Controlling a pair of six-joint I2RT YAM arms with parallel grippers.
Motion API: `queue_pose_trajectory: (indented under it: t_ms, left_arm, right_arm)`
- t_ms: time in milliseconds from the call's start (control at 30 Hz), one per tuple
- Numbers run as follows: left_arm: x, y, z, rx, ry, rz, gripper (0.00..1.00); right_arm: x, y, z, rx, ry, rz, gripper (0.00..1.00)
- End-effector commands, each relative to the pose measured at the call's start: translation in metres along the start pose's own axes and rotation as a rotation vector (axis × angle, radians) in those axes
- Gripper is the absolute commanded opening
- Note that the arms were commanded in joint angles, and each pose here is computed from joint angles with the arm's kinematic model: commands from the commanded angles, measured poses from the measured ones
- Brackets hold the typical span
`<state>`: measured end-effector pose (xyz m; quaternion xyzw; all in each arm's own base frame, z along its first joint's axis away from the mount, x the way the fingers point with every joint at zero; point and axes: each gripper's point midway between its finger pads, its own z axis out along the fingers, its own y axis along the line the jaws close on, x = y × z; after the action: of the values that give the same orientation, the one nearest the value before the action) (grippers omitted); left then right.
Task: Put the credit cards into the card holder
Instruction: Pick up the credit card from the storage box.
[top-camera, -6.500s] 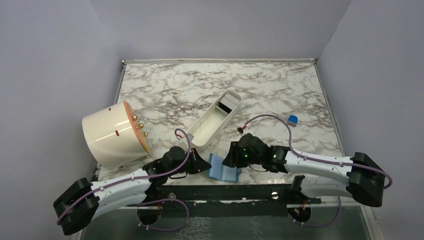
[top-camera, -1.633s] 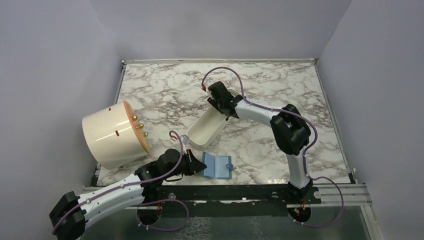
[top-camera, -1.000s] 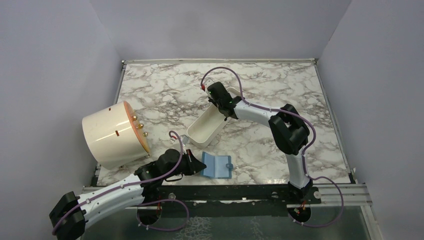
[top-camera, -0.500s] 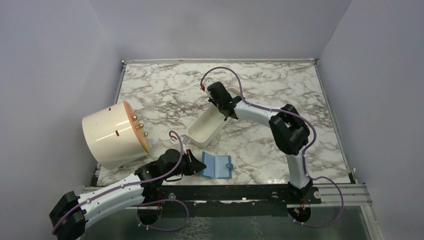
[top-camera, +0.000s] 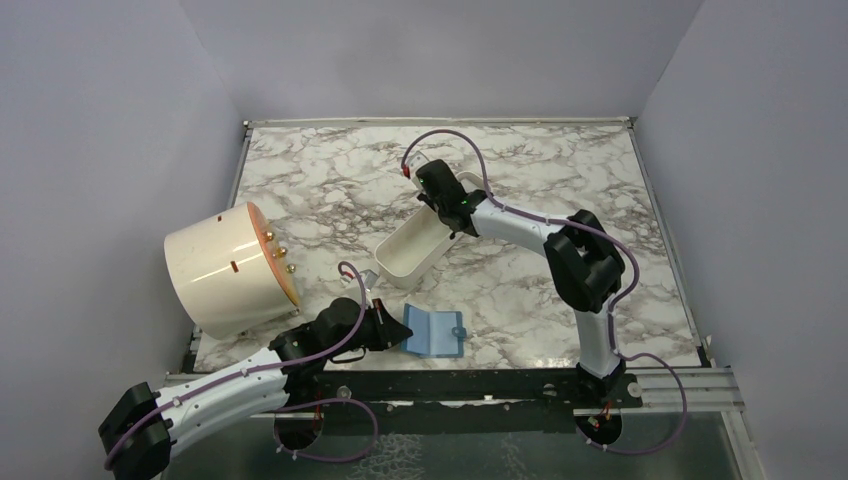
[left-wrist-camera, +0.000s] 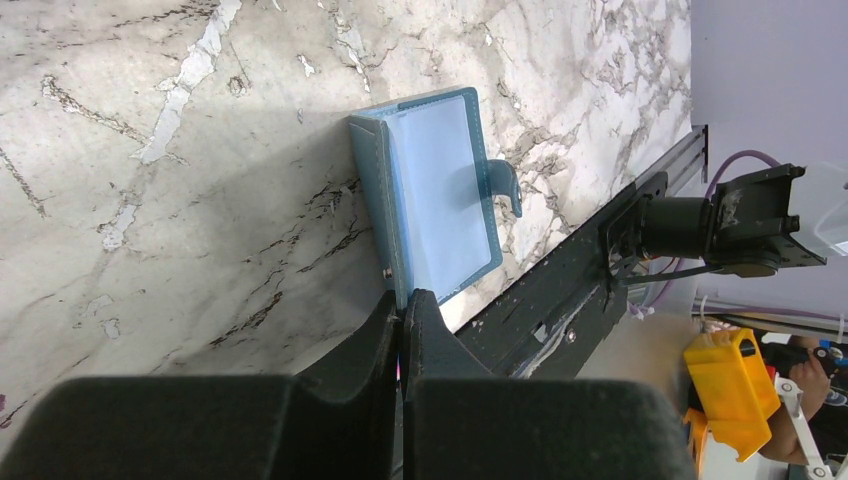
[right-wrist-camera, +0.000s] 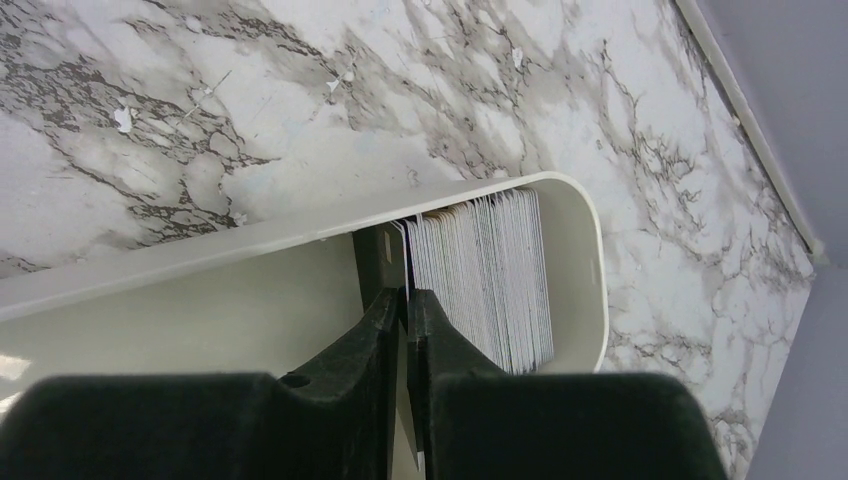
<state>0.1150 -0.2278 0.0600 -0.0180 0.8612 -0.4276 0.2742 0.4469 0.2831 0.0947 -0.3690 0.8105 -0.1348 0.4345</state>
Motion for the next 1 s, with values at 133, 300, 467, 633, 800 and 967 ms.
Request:
queue_pose_trajectory:
  t_ms: [133,300,467,633,800,967]
  left_arm:
    - [-0.006,-0.004,0.001,0.008,-0.026,0.002,0.00]
    - [-0.004,-0.001,0.002,0.003,-0.023,-0.003,0.00]
    - [-0.004,-0.002,0.001,0.004,-0.022,-0.004,0.00]
    - [-0.004,-0.001,0.001,0.003,-0.025,-0.006,0.00]
    - [-0.006,0.005,0.003,-0.021,-0.040,-0.008,0.00]
    - [-0.005,0.014,0.005,-0.044,-0.059,-0.026,0.00]
  right_arm:
    - [-0.026,-0.026,-0.015,0.048,-0.061,0.029,0.06]
    - [-0.027,-0.021,-0.017,0.014,-0.072,0.026,0.01]
    - [-0.023,-0.018,-0.013,0.014,-0.066,0.020,0.04]
    - [-0.025,-0.018,-0.016,0.004,-0.069,0.027,0.01]
    - [-0.035,-0.021,-0.028,-0.030,-0.088,0.057,0.01]
    - [-0.046,-0.023,-0.044,-0.068,-0.126,0.106,0.01]
